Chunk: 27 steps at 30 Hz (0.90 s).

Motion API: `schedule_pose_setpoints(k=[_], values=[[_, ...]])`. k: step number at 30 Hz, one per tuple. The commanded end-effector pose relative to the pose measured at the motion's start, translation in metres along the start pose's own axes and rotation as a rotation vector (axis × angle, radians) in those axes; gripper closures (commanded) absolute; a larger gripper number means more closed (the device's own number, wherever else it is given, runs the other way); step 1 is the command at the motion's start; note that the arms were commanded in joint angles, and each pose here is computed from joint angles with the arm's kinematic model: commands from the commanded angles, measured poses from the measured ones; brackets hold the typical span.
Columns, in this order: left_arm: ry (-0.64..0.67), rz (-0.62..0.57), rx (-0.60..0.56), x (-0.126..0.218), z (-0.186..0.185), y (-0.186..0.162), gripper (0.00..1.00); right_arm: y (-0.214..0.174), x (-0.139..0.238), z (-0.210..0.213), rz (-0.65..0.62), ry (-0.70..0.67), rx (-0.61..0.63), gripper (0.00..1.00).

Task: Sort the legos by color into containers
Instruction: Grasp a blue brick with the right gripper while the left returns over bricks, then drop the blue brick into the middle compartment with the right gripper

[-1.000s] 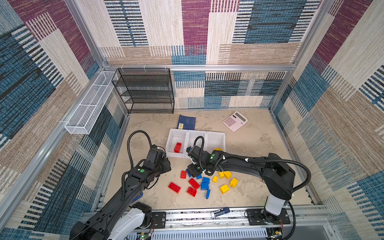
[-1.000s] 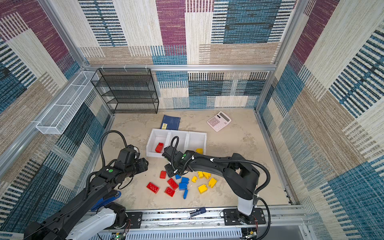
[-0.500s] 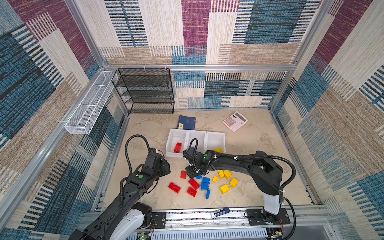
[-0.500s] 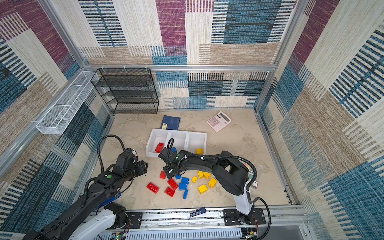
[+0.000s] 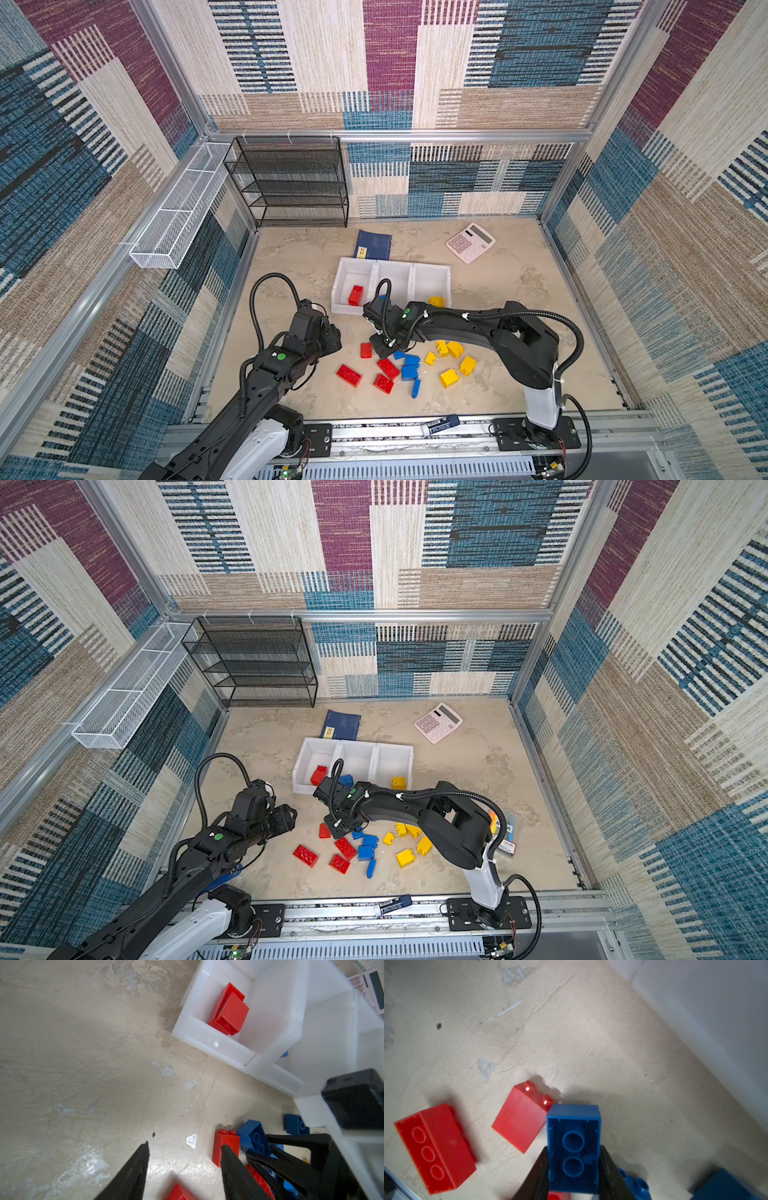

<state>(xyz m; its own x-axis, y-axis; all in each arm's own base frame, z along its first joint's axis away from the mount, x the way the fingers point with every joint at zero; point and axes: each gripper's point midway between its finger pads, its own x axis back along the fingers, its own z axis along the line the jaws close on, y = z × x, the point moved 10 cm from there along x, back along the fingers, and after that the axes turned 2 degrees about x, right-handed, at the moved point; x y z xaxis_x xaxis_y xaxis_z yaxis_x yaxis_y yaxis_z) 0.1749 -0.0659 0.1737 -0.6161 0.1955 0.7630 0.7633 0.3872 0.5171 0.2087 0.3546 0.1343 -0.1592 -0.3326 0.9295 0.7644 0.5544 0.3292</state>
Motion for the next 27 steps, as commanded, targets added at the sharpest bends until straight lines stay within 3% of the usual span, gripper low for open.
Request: schedule_pose_setpoints(k=[1, 6, 11, 19, 27], values=[[-0.003, 0.004, 0.024, 0.0, 0.0, -0.001, 0.42, 0.008, 0.012, 0.003, -0.044, -0.006, 0.015, 0.66], [-0.011, 0.004, 0.034, 0.002, 0.0, -0.002, 0.41, 0.031, 0.045, -0.007, -0.134, 0.016, 0.05, 0.66], [-0.02, 0.006, 0.042, 0.005, 0.002, -0.004, 0.41, 0.064, 0.075, -0.045, -0.213, -0.072, 0.038, 0.66], [-0.023, 0.003, 0.057, 0.011, 0.005, -0.007, 0.42, 0.096, 0.074, -0.082, -0.25, -0.096, -0.011, 0.65], [-0.022, 0.006, 0.067, 0.013, 0.01, -0.013, 0.41, 0.096, 0.06, -0.096, -0.207, -0.119, -0.043, 0.62]])
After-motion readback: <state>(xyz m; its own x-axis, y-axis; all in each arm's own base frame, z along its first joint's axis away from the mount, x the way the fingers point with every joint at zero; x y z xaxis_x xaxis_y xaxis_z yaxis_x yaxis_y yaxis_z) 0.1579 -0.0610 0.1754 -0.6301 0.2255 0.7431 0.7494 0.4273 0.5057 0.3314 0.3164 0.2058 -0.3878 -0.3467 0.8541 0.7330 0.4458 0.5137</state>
